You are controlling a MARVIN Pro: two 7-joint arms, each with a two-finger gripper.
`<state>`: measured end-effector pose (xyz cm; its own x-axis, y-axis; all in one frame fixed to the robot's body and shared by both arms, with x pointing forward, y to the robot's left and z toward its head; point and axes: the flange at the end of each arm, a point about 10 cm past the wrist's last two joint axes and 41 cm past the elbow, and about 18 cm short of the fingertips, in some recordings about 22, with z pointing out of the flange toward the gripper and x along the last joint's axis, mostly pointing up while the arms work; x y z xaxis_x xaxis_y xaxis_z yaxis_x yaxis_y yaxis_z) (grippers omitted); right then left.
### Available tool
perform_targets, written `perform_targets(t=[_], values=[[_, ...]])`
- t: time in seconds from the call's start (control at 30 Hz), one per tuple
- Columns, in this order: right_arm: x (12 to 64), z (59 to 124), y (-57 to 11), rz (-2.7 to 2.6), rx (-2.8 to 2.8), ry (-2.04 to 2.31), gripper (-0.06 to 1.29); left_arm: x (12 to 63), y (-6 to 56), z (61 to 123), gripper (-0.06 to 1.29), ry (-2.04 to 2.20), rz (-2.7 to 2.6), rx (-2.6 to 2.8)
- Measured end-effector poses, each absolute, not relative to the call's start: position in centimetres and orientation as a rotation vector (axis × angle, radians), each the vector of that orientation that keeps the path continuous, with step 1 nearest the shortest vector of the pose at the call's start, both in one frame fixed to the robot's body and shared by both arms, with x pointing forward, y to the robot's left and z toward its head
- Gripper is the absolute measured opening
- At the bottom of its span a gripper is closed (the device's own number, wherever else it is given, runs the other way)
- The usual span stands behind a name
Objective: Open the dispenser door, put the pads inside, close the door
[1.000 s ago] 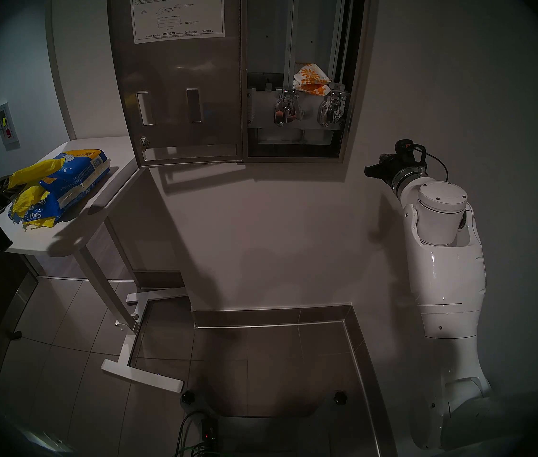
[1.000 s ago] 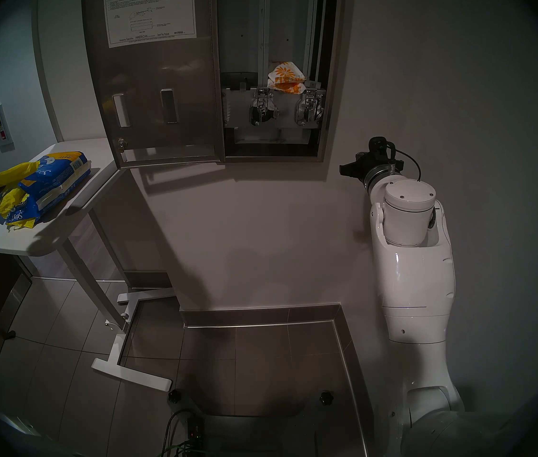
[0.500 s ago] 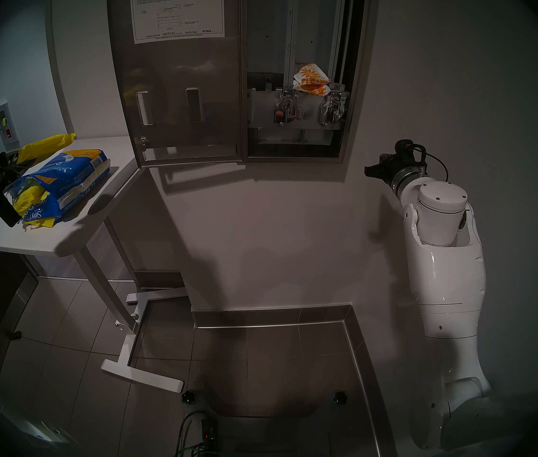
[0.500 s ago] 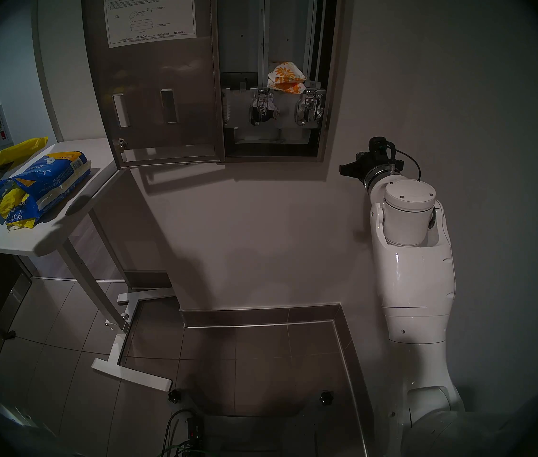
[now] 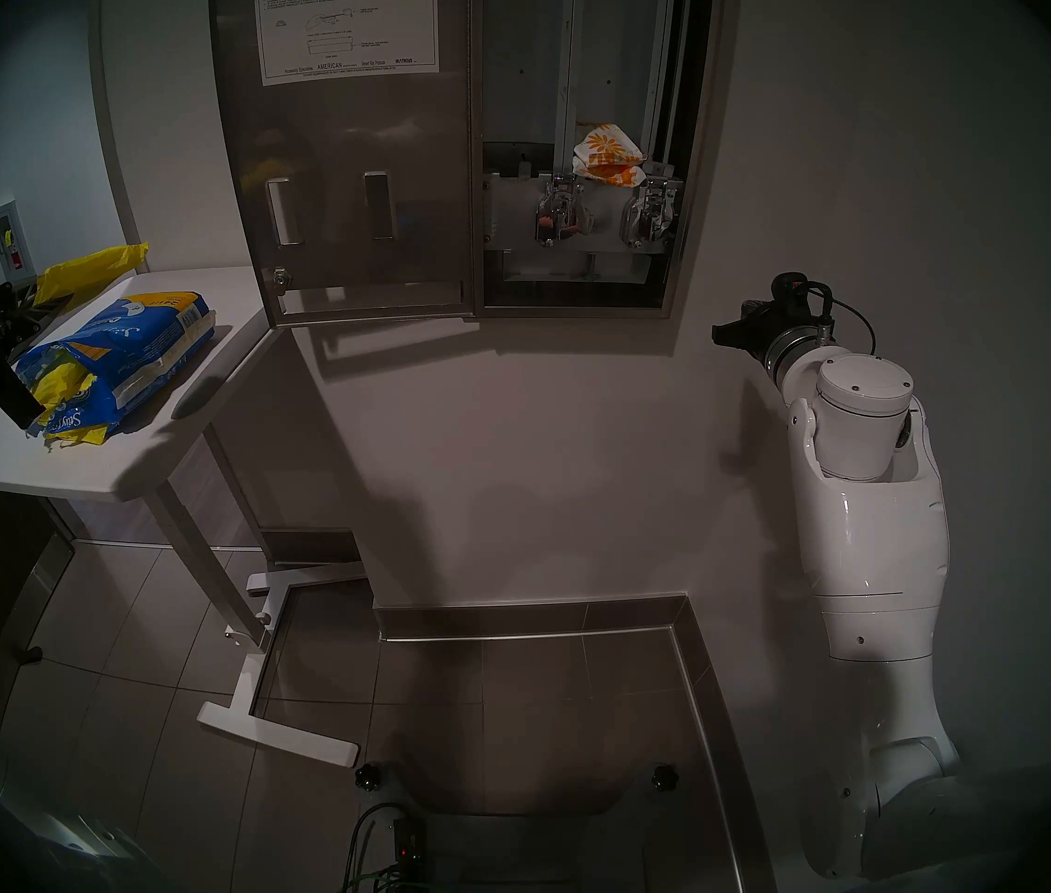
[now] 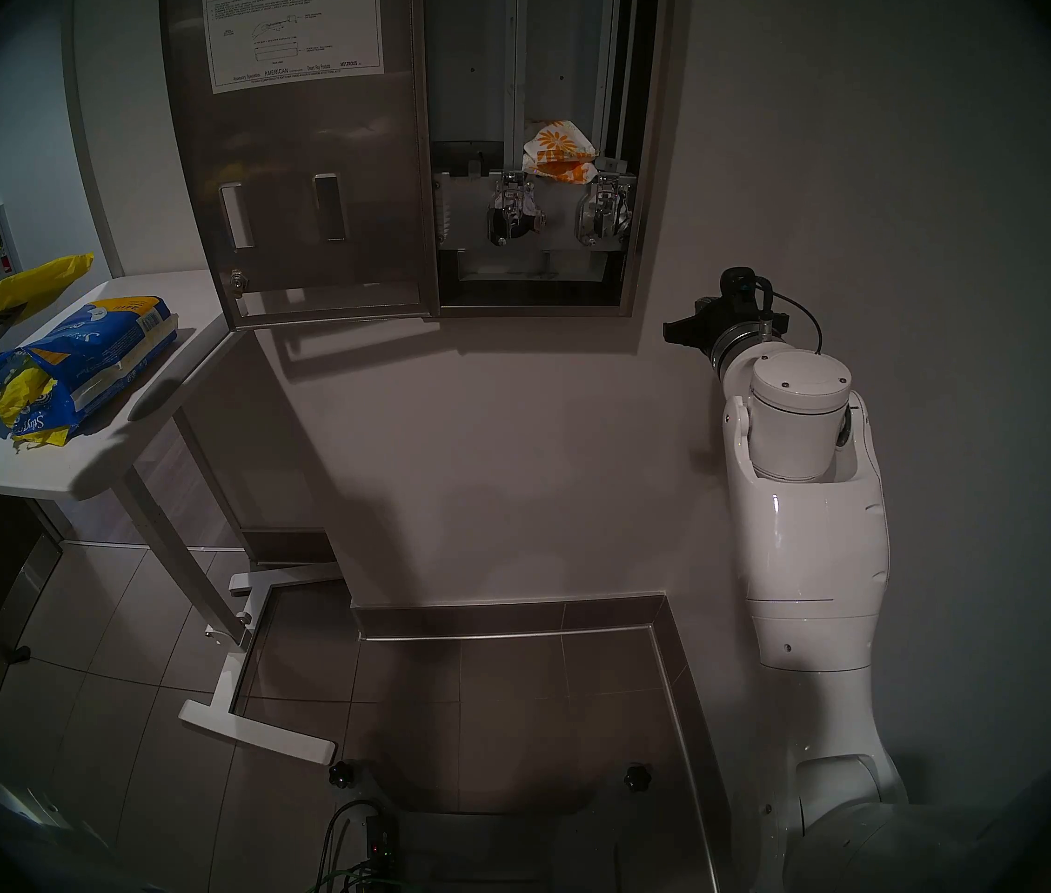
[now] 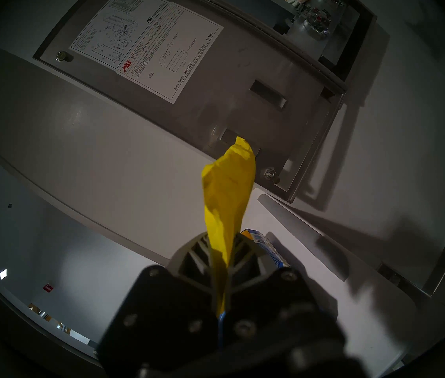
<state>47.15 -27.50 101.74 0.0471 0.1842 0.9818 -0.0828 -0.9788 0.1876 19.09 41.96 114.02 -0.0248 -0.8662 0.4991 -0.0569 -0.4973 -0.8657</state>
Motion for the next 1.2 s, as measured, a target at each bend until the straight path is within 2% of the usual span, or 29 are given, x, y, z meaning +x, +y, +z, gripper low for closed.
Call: perform_targets(t=[0.63, 1.2], values=[[47.1, 101.7, -27.5, 2.042, 2.123, 0.105, 0.14, 19.6, 40.5, 115.1, -0.02, 1.098, -1.617, -1.502], [47.2, 101.7, -27.5, 2.04, 2.123, 0.103, 0.14, 22.6, 34.0, 118.0, -0.02, 1.478, -1.754, -1.21]])
